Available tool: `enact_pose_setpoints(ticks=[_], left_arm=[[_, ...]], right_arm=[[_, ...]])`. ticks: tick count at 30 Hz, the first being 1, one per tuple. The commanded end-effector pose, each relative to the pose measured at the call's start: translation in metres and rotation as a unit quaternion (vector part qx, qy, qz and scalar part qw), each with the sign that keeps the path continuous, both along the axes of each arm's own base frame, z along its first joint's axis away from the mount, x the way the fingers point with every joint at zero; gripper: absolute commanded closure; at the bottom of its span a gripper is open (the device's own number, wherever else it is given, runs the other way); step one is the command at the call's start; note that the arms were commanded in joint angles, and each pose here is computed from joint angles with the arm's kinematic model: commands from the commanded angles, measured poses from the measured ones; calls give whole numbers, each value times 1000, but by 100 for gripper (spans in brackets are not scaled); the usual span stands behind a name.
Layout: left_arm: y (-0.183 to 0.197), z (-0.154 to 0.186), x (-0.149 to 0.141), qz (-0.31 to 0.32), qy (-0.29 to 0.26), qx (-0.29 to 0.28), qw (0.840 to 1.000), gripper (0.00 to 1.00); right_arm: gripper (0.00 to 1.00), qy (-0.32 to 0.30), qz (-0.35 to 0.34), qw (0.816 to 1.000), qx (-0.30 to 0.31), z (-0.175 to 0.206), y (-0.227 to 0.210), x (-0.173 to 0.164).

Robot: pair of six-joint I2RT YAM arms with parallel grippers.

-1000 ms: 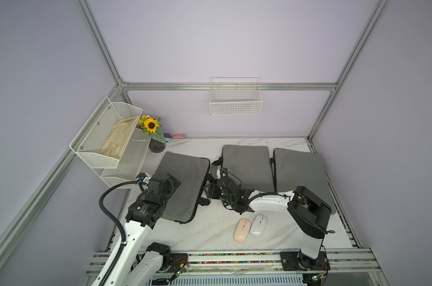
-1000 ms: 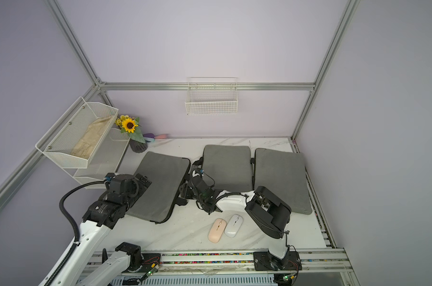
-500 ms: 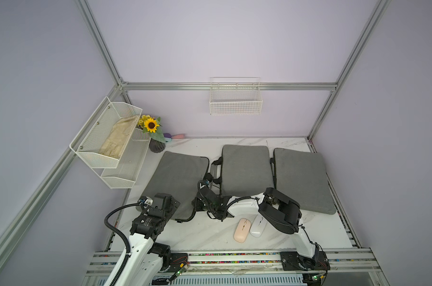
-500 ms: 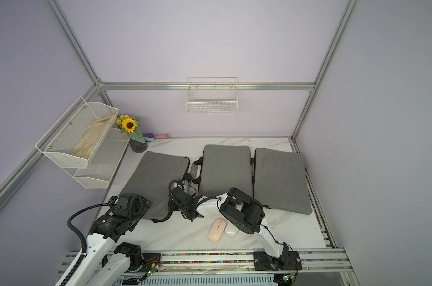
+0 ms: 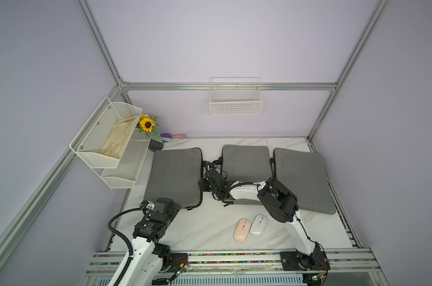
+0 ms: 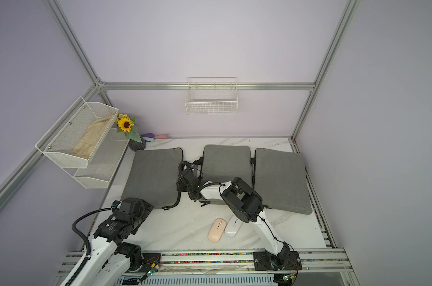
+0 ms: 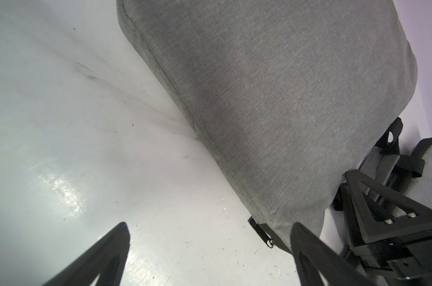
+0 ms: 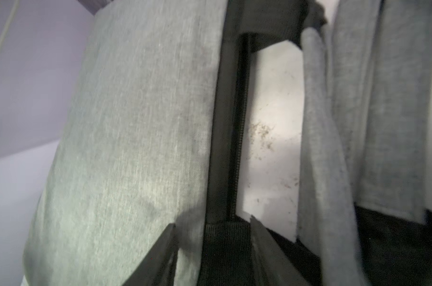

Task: Put the mouse into the laptop bag
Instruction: Adjust the zippered laptop bag at the center of the board, then zip the zipper on the zippered laptop bag.

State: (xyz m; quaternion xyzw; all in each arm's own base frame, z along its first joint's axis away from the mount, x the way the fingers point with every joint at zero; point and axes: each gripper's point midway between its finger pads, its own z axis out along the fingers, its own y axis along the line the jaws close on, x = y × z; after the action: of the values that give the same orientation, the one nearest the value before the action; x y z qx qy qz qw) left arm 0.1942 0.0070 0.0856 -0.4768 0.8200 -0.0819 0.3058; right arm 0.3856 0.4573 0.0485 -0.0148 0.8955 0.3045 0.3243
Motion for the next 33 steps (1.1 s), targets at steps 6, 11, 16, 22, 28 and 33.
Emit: enact_pose_setpoints(ticks=[6, 11, 16, 22, 28, 33], left_arm=[[8, 12, 11, 16, -51, 15, 998, 0], [8, 18, 19, -5, -62, 31, 998, 0], [20, 18, 21, -14, -44, 76, 996, 0], [48, 30, 10, 16, -47, 143, 988, 0], [42, 24, 19, -12, -61, 134, 989, 0], [40, 19, 23, -22, -41, 128, 991, 0]], right_arm=[[39, -29, 3, 999, -13, 58, -8, -78], [38, -15, 18, 999, 36, 55, 15, -149], [40, -1, 28, 999, 29, 29, 42, -180], [44, 33, -7, 999, -5, -13, 49, -184], [46, 20, -67, 996, -49, -31, 37, -169], [46, 7, -87, 993, -75, -39, 36, -159]])
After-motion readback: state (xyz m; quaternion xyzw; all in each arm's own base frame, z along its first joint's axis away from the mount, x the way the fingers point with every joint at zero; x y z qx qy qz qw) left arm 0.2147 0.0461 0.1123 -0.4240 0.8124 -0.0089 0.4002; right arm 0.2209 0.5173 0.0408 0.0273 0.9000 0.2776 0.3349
